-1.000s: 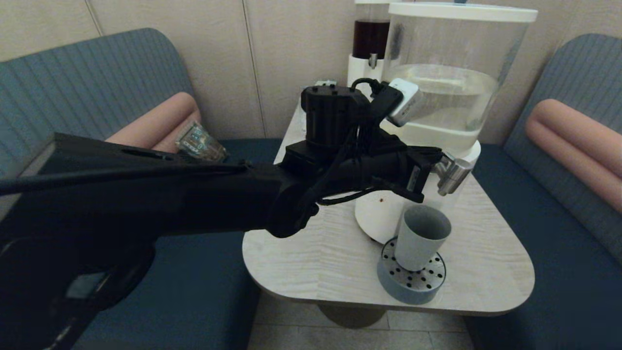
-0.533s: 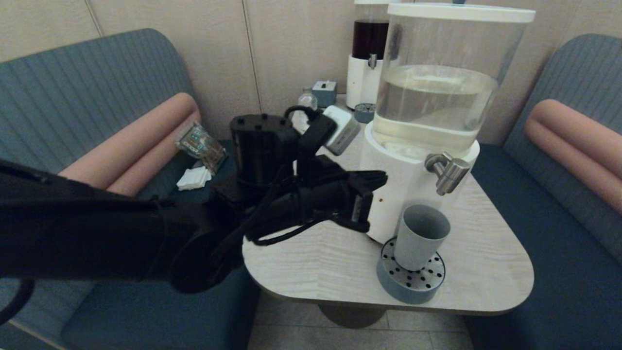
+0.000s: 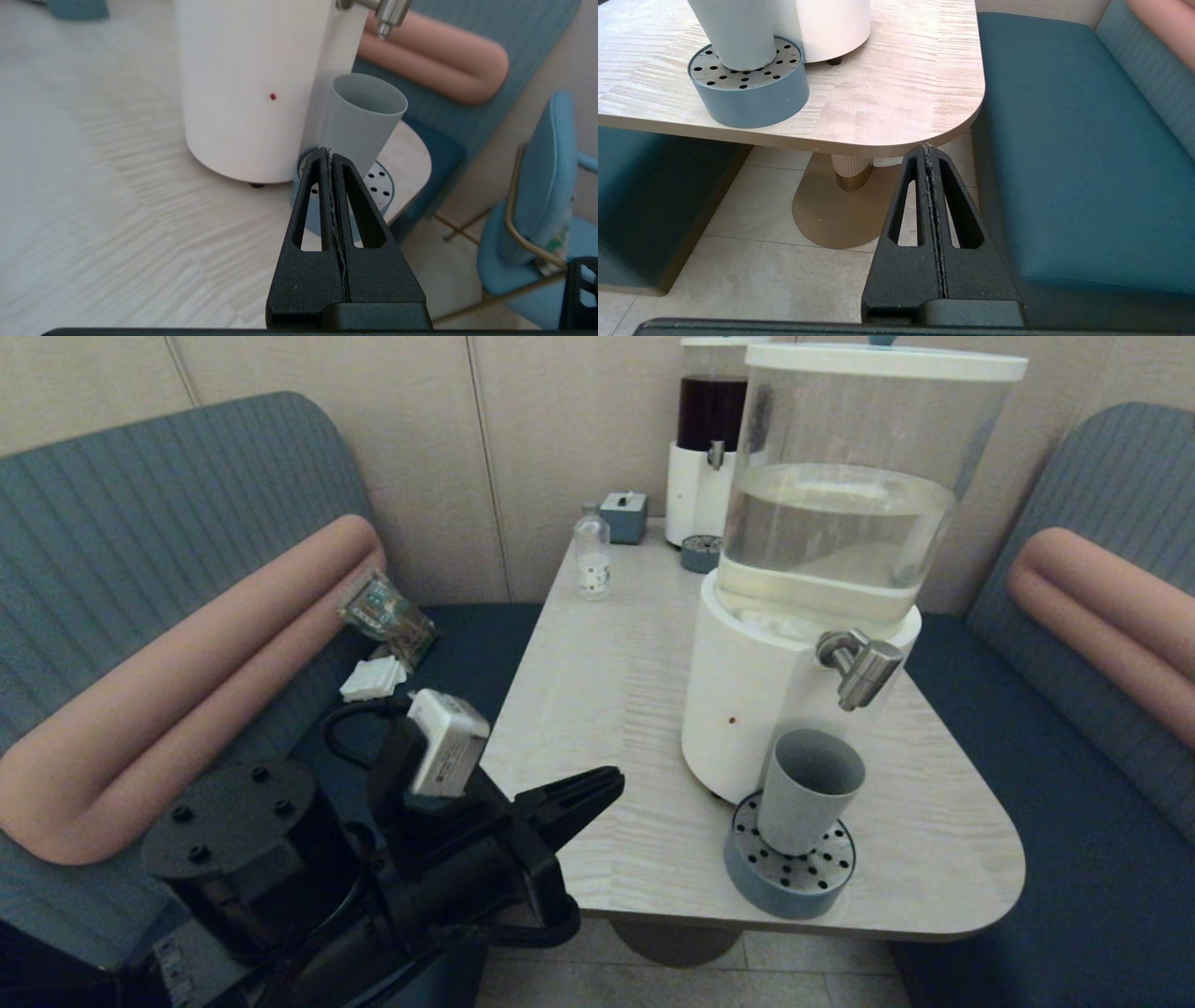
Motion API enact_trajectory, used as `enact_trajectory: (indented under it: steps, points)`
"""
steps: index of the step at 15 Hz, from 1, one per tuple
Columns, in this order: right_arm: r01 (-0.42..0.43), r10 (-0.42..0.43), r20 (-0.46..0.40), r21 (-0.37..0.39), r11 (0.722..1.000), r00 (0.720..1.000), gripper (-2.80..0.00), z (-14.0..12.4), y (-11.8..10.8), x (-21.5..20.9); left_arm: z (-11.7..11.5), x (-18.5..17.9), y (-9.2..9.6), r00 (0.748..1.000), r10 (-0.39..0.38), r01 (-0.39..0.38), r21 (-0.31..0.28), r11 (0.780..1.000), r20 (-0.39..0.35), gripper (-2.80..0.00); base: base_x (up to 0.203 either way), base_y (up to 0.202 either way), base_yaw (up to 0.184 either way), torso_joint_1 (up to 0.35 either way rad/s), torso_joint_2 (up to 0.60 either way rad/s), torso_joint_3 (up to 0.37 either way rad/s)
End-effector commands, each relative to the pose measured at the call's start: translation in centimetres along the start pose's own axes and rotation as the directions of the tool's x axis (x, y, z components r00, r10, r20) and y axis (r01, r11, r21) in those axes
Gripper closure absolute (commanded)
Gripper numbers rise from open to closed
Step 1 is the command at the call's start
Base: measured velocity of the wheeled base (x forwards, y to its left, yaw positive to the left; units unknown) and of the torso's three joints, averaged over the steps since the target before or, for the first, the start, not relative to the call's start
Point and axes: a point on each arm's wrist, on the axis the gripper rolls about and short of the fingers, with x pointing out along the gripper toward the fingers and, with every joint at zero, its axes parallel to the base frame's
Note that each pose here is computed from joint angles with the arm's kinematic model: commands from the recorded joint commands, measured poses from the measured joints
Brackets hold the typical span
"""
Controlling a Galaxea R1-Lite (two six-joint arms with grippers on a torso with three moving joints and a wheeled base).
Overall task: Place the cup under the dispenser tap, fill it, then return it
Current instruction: Place the cup next to the water dispenser
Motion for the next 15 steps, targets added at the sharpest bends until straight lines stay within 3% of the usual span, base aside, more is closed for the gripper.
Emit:
enact_trajectory:
  steps: [1,2,3,6,8,11,15]
  points:
    - [0.001,-0.001,-0.002,0.000,1.000,1.000,0.00,0.0,0.0,0.0,-1.1,-0.3,0.0,1.000,-0.014,0.014,-0.001,1.000,-0.015,0.00,0.000,0.000,0.000,0.000,0.00,0.000]
    - [0.001,-0.001,-0.002,0.000,1.000,1.000,0.00,0.0,0.0,0.0,-1.2,-0.3,0.0,0.999,-0.042,0.042,0.002,0.999,-0.022,0.00,0.000,0.000,0.000,0.000,0.00,0.000]
    - [0.001,-0.001,-0.001,0.000,1.000,1.000,0.00,0.0,0.0,0.0,-1.7,-0.3,0.0,0.997,-0.066,0.066,0.003,0.998,-0.044,-2.80,0.000,0.000,0.000,0.000,0.00,0.000]
    - [0.001,-0.001,-0.002,0.000,1.000,1.000,0.00,0.0,0.0,0.0,-3.0,0.4,0.0,0.982,-0.164,0.165,0.001,0.986,-0.091,-2.80,0.000,0.000,0.000,0.000,0.00,0.000]
    - [0.001,-0.001,-0.001,0.000,1.000,1.000,0.00,0.0,0.0,0.0,-3.6,1.6,0.0,0.950,-0.295,0.295,-0.007,0.955,-0.102,-2.80,0.000,0.000,0.000,0.000,0.00,0.000]
    - [0.001,-0.001,-0.001,0.000,1.000,1.000,0.00,0.0,0.0,0.0,-3.3,4.7,0.6,0.947,-0.319,0.320,0.035,0.947,-0.041,-2.80,0.000,0.000,0.000,0.000,0.00,0.000]
    - [0.001,-0.001,-0.001,0.000,1.000,1.000,0.00,0.0,0.0,0.0,-5.0,8.1,1.8,0.941,-0.337,0.339,0.064,0.939,-0.033,-2.80,0.000,0.000,0.000,0.000,0.00,0.000]
